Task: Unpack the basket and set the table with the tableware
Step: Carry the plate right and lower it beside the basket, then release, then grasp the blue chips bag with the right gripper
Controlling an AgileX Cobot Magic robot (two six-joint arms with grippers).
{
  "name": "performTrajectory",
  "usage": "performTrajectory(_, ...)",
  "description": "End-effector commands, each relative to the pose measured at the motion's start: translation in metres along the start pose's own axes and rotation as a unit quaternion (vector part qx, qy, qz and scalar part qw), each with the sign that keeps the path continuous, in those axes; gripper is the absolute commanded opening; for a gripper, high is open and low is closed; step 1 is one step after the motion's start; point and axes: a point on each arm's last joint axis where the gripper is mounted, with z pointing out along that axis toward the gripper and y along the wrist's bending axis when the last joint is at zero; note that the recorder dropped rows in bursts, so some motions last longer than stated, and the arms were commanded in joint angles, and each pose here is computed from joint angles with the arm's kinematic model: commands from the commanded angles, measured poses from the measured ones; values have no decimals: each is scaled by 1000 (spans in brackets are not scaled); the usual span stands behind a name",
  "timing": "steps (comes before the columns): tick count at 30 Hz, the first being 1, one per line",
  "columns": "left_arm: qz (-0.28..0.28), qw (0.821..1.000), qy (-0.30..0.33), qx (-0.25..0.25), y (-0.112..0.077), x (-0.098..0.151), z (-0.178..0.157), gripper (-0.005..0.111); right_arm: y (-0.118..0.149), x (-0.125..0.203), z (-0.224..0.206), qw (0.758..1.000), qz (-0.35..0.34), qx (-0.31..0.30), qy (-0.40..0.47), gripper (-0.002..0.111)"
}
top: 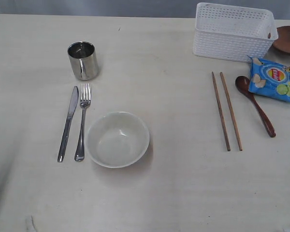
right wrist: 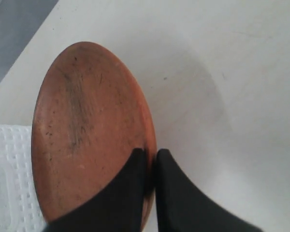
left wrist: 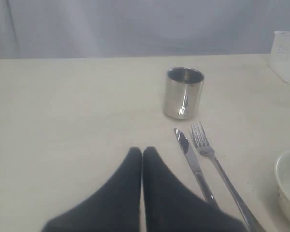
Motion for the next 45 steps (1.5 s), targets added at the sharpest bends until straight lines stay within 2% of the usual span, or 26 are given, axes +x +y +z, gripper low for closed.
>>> performTrajectory(1, 0, 1000, -1, 4, 0, 1, 0, 0, 3, 7, 19, 1000, -1, -28, 13, -1)
performTrajectory(7, 0, 1000, -1, 4, 0, 1, 0, 0, 29, 18, 37, 995, -30, -86, 39, -1)
performTrajectory(19, 0, 1000, -1, 4, 0, 1, 0, 0, 103, 58, 79, 982, -131, -92, 102, -1)
performTrajectory(22, 0, 1000, -1, 4, 0, 1, 0, 0, 113, 54, 77, 979, -165, -70, 98, 0)
performTrajectory(25, 0, 1000, -1, 4, 0, 1, 0, 0, 126, 39, 62, 978, -177, -75, 80, 0)
performTrajectory(26, 0, 1000, -1, 4, 0, 1, 0, 0, 128, 37, 61, 978, -179, -76, 80, 1)
performTrajectory(27, 1, 1000, -1, 4, 0, 1, 0, 0, 131, 36, 57, 976, -182, -80, 85, 12)
performTrajectory(28, 1, 1000, -1, 4, 0, 1, 0, 0, 132, 36, 56, 976, -183, -81, 86, 18)
performTrajectory(29, 1, 1000, -1, 4, 0, 1, 0, 0, 131, 36, 56, 977, -174, -80, 90, 34)
performTrajectory(30, 1, 1000, -1, 4, 0, 1, 0, 0, 130, 37, 56, 979, -167, -74, 93, 43)
performTrajectory(33, 1, 1000, -1, 4, 0, 1, 0, 0, 125, 34, 48, 978, -177, -56, 97, 44)
performTrajectory(37, 1, 1000, -1, 4, 0, 1, 0, 0, 115, 18, 6, 980, -175, -34, 93, 44)
performTrajectory(41, 1, 1000, -1, 4, 0, 1, 0, 0, 100, 8, -26, 985, -144, 6, 92, 44)
performTrajectory(45, 1, 1000, -1, 4, 0, 1, 0, 0, 85, 7, -35, 991, -98, 23, 93, 44)
